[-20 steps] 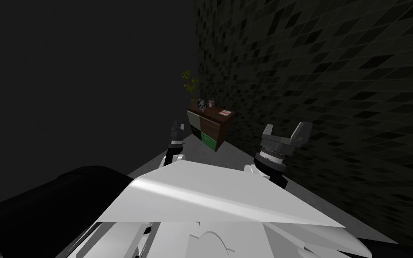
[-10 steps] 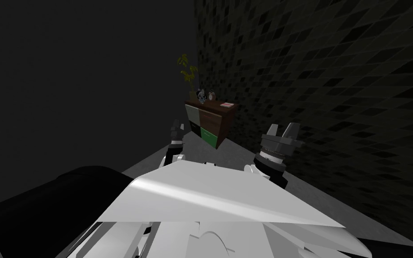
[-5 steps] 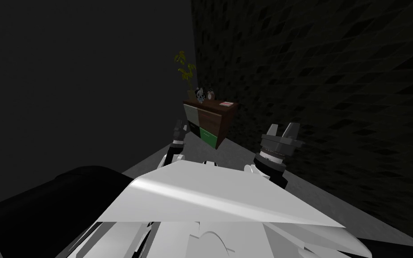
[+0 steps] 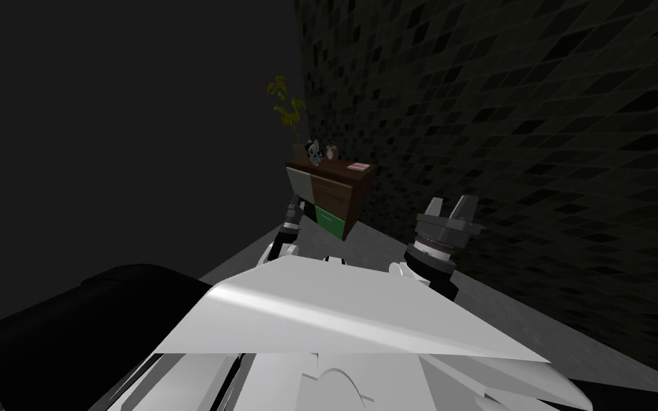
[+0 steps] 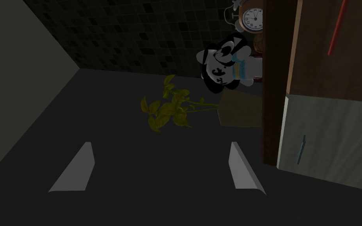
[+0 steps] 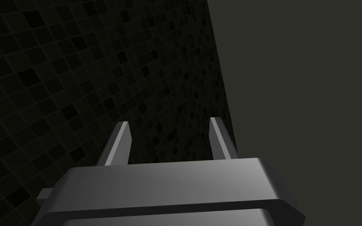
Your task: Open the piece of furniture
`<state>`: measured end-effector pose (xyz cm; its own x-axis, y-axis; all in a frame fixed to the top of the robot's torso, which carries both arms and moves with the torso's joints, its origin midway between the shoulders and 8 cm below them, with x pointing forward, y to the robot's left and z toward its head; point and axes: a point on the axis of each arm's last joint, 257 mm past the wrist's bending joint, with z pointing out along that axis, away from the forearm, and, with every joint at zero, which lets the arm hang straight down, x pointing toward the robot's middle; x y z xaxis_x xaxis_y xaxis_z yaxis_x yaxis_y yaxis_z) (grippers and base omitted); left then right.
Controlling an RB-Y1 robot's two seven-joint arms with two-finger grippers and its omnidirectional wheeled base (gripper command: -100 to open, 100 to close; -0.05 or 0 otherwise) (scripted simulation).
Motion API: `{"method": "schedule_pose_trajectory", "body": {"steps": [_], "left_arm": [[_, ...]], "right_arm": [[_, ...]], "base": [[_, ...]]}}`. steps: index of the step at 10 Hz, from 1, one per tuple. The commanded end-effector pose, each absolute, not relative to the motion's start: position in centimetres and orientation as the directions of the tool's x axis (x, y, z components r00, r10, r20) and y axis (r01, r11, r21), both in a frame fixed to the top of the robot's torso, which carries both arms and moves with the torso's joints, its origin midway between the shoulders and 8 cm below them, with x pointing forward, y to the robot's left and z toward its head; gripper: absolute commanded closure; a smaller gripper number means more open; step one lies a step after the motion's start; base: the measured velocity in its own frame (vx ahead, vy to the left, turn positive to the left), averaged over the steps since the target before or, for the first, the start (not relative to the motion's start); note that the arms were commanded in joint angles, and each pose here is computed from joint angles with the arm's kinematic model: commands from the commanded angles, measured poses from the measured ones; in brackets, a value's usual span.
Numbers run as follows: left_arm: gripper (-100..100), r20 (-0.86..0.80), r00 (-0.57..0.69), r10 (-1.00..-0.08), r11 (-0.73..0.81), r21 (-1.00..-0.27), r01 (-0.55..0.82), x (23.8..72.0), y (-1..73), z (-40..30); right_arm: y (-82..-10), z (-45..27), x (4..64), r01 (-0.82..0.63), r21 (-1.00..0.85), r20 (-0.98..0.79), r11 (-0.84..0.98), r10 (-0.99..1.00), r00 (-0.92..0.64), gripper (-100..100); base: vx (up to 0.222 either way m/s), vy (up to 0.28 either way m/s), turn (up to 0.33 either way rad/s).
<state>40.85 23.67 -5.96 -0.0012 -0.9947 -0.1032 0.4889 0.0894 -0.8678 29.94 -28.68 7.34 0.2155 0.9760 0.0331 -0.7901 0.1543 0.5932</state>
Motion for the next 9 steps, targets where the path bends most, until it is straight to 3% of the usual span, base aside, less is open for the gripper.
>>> {"method": "schedule_pose_trajectory", "body": {"steps": [1, 9], "left_arm": [[-100, -0.105, -0.021, -0.994, 0.083, -0.883, 0.463, 42.0, 22.3, -7.5], [-100, -0.082, -0.080, -0.993, 0.045, -0.922, 0.384, 45.3, 17.7, -11.7]], "right_arm": [[-28.7, 7.3, 29.9, -0.790, 0.593, 0.033, 0.154, 0.976, 0.215, 0], [-28.7, 7.3, 29.9, -0.790, 0.593, 0.033, 0.154, 0.976, 0.215, 0]], "base": [[0.121, 0.046, -0.072], [0.091, 0.050, -0.077]]}}
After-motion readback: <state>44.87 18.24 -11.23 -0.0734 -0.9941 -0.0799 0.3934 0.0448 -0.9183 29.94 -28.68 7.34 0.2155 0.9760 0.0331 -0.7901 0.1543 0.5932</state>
